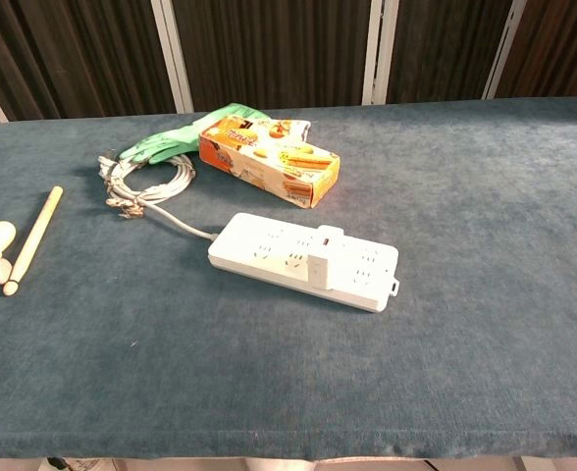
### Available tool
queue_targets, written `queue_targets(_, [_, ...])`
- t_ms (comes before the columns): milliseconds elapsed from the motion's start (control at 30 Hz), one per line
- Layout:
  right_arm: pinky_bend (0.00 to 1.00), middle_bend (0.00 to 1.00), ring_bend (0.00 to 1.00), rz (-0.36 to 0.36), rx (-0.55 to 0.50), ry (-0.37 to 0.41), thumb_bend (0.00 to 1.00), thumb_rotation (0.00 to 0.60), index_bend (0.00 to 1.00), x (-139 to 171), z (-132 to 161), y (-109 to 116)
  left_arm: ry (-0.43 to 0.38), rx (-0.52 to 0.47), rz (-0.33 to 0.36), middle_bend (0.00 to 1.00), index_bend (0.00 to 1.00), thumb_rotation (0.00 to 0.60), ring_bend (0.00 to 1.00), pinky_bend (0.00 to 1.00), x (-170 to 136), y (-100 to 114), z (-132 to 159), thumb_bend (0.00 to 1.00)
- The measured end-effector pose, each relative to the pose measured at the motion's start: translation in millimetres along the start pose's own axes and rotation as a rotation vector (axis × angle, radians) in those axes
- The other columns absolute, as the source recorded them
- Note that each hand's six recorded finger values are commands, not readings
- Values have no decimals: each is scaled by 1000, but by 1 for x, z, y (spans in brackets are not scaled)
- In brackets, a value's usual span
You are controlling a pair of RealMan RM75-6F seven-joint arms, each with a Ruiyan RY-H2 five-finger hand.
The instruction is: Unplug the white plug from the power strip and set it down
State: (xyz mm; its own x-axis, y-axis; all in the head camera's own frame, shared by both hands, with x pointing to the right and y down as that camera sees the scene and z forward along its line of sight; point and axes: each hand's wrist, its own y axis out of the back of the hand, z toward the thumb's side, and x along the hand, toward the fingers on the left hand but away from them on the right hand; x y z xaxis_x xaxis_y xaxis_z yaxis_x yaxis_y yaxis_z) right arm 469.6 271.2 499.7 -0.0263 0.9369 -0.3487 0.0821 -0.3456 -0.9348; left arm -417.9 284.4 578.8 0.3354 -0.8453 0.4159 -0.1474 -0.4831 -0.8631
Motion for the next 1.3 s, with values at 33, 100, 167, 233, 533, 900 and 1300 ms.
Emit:
queue_targets(33, [0,0,0,4,2,0,191,600,0,-1,0,-1,-13,-3,-1,19,0,600,0,93,1,-1,2,409])
queue_targets(100, [0,0,0,9,2,-3,191,600,0,-2,0,-2,-48,-11,-5,11,0,600,0,91,5,-6,10,408])
queue_targets(167, [0,0,0,7,0,-2,191,600,0,-5,1,-3,-78,-24,-24,3,0,600,0,89,10,-13,18,408])
queue_targets(233, [0,0,0,6,-4,3,191,600,0,-7,2,-4,-111,-35,-47,0,0,600,0,89,18,-20,26,404])
queue_targets(533, [0,0,0,38,-4,41,191,600,0,-19,10,-14,-321,-46,-46,0,0,600,0,83,72,-45,99,395])
queue_targets(900, [0,0,0,93,12,98,191,600,0,-58,28,-34,-356,-92,-27,0,0,592,0,83,134,-75,173,382])
queue_targets(1300, [0,0,0,149,-18,92,191,600,0,-109,51,-52,-301,1,-16,0,0,582,0,83,192,-122,222,372])
